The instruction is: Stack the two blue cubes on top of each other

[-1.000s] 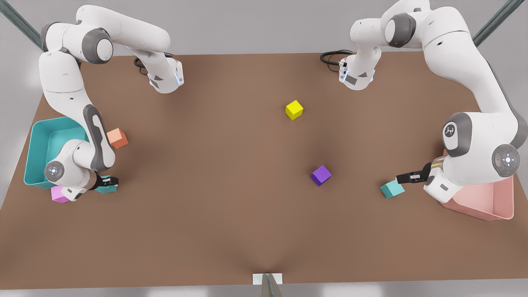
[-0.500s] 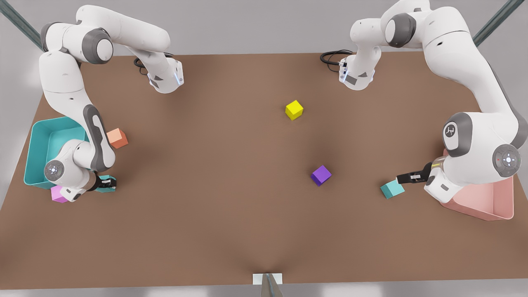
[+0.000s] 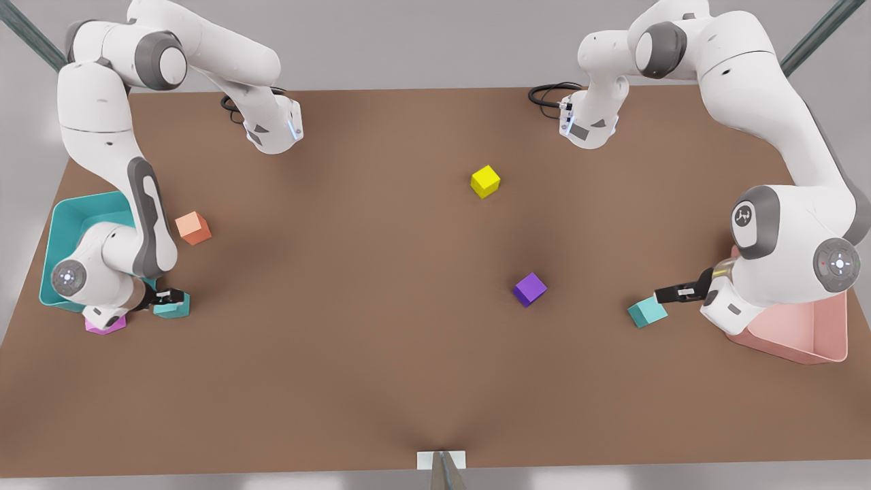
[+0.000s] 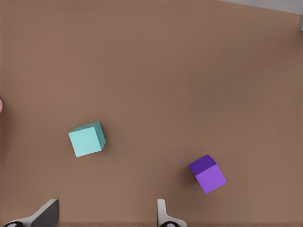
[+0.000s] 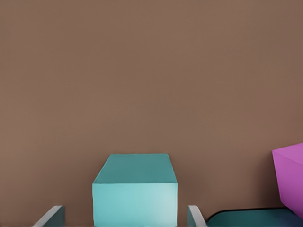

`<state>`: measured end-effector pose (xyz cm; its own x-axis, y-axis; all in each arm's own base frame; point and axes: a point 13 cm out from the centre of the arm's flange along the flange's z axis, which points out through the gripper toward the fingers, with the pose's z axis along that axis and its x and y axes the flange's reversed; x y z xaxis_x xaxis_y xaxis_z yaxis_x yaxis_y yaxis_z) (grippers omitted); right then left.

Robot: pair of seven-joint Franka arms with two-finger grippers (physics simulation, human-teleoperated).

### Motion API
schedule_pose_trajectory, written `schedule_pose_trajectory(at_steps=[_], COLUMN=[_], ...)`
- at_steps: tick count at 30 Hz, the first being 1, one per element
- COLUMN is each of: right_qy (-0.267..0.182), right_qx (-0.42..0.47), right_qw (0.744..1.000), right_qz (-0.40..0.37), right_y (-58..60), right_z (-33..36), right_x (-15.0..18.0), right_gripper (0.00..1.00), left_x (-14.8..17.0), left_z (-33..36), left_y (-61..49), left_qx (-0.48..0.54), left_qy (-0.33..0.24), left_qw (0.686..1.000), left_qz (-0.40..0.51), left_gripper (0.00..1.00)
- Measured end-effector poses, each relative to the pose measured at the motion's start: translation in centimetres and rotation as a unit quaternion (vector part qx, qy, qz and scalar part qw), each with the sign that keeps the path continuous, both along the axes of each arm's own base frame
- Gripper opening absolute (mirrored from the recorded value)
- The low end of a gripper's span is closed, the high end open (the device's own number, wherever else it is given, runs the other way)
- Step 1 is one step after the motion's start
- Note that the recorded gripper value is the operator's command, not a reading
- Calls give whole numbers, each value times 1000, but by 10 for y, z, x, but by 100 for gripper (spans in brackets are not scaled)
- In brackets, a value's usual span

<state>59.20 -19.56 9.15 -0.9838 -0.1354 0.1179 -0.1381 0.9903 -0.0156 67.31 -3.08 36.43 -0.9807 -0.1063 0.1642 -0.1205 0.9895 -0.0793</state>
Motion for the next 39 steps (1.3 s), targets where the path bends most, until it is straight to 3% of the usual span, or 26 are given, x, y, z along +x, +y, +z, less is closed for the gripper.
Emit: schedule_pose_trajectory(at_steps=[10,18,20,26,34,39], right_qy=[1,-14,-22,-81,-43,-23], right_qx=[3,6,7,-3,11,30], right_qw=[1000,1000,1000,996,996,979], right_qz=[-6,-3,2,31,78,199], right_y=[-7,-7,-4,5,77,240], right_z=[-41,-42,-29,126,262,326], right_x=[-5,2,8,75,67,60], right_gripper=[94,31,26,25,21,21], left_x=[0,1,1,0,0,0], left_z=[0,-3,-2,-1,-1,-1], left_y=[2,9,6,4,2,4], left_qx=[0,1,1,1,0,0], left_qy=[0,0,0,0,0,0], left_qw=[1000,1000,1000,1000,1000,1000], left_qz=[-2,2,-1,-4,-6,-5], left_gripper=[100,100,100,100,100,100])
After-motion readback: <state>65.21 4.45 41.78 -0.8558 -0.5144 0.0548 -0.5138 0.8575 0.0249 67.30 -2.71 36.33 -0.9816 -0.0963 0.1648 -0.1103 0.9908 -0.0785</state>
